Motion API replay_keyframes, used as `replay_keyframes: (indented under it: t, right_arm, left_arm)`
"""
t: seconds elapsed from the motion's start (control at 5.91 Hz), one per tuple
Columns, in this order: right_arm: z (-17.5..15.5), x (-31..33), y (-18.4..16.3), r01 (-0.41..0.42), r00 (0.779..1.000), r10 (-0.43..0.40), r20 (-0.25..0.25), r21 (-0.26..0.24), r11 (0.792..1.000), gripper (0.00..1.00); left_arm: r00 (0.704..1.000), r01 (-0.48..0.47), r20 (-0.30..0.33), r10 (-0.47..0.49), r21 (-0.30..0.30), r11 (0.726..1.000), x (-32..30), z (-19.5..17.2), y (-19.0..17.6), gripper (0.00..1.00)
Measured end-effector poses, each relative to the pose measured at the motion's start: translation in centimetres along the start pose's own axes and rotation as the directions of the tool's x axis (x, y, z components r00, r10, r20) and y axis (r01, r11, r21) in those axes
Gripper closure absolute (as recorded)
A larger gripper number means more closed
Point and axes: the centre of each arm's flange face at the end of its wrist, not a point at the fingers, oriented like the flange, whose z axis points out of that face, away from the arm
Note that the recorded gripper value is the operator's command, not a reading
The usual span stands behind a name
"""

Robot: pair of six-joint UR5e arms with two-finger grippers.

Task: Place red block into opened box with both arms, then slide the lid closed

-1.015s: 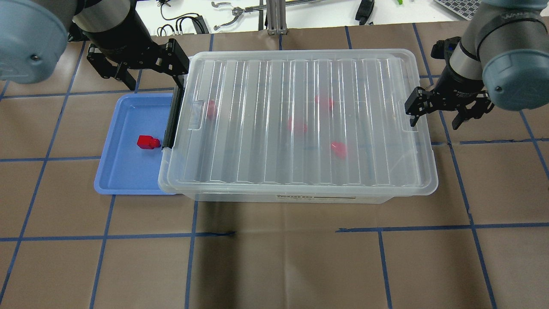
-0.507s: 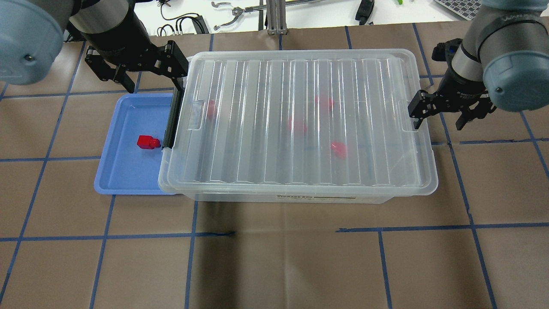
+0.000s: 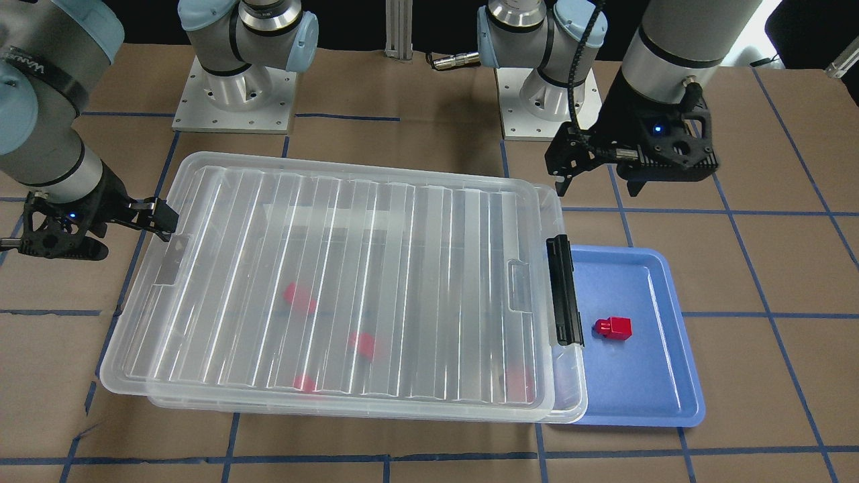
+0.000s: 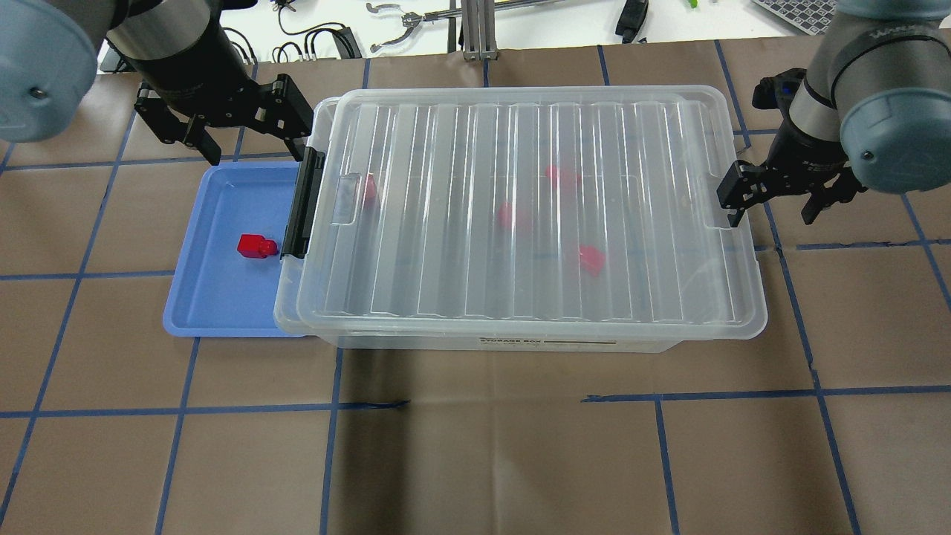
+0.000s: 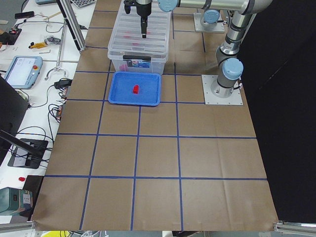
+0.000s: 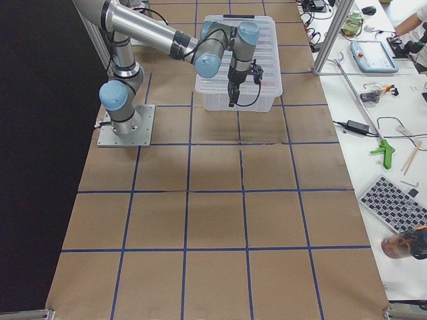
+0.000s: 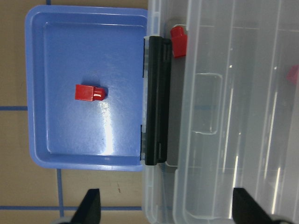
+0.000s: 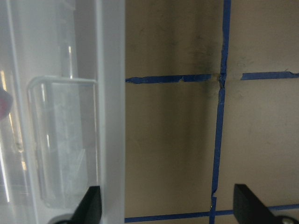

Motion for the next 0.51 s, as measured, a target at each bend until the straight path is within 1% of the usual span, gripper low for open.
replay_keyframes:
  t: [0.17,0.34,0.51]
  right_arm:
    - [0.0,0.7,0.0,0.009,1.0,-0.009,0.001,-0.001,1.0,0.0]
    - [0.1,1.2,0.0,0.014,1.0,-0.014,-0.001,-0.001,1.0,0.0]
    - [0.1,1.8,0.0,0.017,1.0,-0.017,-0.005,-0.003,1.0,0.0]
  left_arm:
    - [0.997,-0.079,-0.006,0.079,-0.011,0.997,-3.6,0.6,-0.9,0.02]
    - [0.977,-0.213,-0.013,0.213,-0.02,0.977,-6.5,1.4,-1.4,0.02]
    - [0.923,-0.385,-0.019,0.384,-0.021,0.923,-8.8,2.9,-2.2,0.02]
